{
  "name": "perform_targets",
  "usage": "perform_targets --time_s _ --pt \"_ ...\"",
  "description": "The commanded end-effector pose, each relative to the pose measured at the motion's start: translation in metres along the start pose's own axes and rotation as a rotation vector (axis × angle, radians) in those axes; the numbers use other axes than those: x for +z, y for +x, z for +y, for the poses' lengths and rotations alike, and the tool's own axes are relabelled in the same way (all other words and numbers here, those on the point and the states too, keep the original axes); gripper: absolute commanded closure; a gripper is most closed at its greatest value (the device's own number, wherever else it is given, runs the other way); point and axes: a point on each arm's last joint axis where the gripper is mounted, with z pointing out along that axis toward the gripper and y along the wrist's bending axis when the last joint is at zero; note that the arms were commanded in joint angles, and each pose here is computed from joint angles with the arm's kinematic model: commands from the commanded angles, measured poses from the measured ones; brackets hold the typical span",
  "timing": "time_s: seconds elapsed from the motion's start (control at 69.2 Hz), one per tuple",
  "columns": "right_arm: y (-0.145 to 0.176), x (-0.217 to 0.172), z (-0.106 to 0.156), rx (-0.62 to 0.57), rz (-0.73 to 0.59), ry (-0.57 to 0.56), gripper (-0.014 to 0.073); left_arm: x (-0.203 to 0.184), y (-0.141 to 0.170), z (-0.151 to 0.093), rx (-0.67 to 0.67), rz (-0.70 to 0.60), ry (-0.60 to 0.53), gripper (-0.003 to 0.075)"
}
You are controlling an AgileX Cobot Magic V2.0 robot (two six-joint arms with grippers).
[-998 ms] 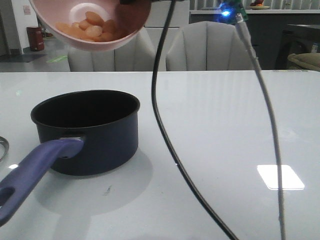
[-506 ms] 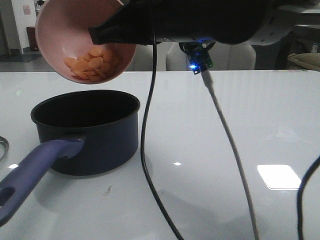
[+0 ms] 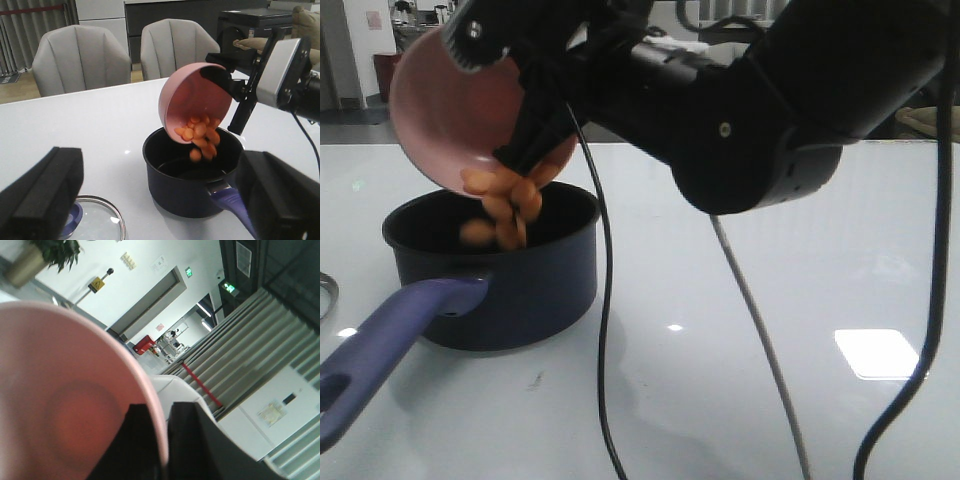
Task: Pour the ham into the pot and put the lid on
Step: 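Tilt the pink bowl with the right gripper to pour slices into the pot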
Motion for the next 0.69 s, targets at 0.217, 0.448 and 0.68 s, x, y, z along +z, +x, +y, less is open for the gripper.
perform_targets --time_s 0.217,0.448,0.68 --pt "-0.032 0.003 -0.031 -0.245 -0.184 0.191 0.0457 -0.002 -0.015 0.0 -0.002 -0.093 0.002 0.0083" --pt "-0.036 0.009 -0.038 -0.164 -0.194 0.224 0.0457 -0.002 -0.015 0.0 -0.002 -0.093 0.002 0.0083" --pt "-0.031 0.016 -0.055 0.646 -0.144 0.265 0.0457 -0.002 -0.015 0.0 -0.002 -0.093 0.002 0.0083"
